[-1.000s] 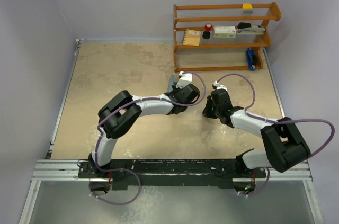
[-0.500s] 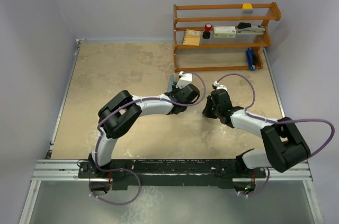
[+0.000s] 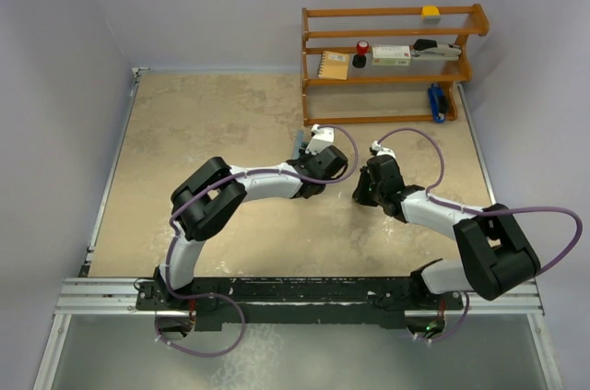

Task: Organize the sunglasses
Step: Place the sunglasses in the sunglasses case, then adjust the glasses cleaning cloth in the sunglasses case.

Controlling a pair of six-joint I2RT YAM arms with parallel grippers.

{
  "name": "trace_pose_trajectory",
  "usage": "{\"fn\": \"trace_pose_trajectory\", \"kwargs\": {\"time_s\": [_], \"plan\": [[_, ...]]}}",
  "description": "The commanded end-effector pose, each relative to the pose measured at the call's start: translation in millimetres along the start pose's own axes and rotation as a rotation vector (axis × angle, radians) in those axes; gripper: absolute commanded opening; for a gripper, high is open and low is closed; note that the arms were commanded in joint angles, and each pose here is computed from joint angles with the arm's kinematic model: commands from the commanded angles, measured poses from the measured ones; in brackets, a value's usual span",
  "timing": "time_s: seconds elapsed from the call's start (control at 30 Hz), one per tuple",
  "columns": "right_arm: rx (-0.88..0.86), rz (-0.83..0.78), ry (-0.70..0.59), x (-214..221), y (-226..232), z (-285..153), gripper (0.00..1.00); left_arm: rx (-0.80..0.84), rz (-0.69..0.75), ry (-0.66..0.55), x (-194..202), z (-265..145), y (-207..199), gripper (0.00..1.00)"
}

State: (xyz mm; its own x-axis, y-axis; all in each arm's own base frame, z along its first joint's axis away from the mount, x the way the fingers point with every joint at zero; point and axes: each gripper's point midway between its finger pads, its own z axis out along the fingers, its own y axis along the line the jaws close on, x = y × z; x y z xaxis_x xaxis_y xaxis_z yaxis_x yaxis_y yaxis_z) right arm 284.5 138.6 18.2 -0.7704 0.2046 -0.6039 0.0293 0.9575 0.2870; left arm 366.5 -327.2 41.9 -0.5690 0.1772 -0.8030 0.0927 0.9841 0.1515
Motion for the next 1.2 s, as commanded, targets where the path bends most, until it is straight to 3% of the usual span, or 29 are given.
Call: {"fn": "trace_pose_trajectory", "kwargs": {"time_s": [0.0, 0.5, 0.73, 0.97, 1.17], "plan": [[0.004, 0.009, 0.023, 7, -3, 2, 0.17, -0.009, -0.037, -0.030, -21, -6, -1, 0.25], [0.005, 0.009, 0.022, 7, -3, 1, 0.17, 0.012, -0.055, -0.096, -60, -33, -9, 0.27], [-0.005, 0.007, 0.023, 7, -1, 2, 0.16, 0.026, -0.091, -0.151, -90, -66, 0, 0.27], [-0.094, -0.002, 0.008, -1, 16, -3, 0.12, 0.009, -0.180, -0.249, -122, -108, 41, 0.27], [-0.117, -0.032, -0.035, -23, 28, -2, 0.02, -0.013, -0.222, -0.239, -110, -99, 73, 0.22]]}}
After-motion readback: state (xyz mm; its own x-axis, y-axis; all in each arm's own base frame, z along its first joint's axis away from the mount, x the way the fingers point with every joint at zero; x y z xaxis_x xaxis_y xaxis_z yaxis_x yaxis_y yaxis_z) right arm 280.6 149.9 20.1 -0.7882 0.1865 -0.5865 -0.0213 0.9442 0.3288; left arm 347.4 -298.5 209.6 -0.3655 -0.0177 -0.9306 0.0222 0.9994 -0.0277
